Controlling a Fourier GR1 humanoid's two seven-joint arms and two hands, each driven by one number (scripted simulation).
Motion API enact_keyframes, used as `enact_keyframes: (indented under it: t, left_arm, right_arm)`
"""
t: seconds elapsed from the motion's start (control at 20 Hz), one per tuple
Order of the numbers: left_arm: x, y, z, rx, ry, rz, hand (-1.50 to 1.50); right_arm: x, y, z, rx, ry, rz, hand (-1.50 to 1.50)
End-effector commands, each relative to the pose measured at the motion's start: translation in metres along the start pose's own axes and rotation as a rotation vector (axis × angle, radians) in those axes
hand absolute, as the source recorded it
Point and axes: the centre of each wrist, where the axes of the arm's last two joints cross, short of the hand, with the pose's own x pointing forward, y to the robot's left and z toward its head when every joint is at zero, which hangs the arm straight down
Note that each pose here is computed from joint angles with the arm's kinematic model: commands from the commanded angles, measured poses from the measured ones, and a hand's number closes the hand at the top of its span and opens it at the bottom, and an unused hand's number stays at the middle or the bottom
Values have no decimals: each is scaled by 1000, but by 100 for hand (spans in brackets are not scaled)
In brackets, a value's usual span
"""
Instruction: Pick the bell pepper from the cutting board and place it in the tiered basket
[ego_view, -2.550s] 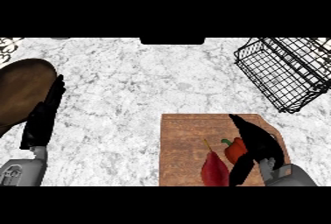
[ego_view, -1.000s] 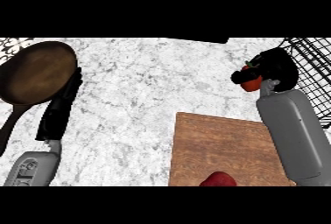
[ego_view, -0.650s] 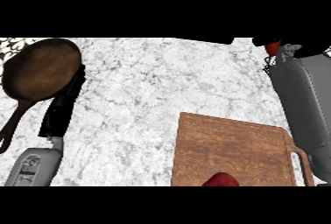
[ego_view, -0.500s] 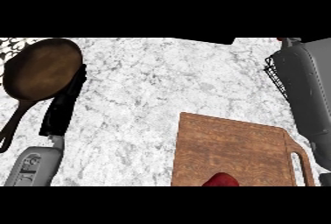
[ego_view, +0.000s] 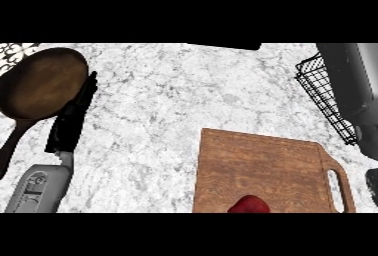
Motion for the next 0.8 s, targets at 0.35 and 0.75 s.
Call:
enact_keyframes:
  t: [0.35, 0.75]
  left_arm:
    - [-10, 10, 5, 29, 21, -11, 0]
    - [-26, 8, 19, 62, 52, -8, 0]
  right_arm:
    - [6, 17, -22, -28, 175, 117, 150]
    - [-18, 26, -60, -89, 232, 420, 150]
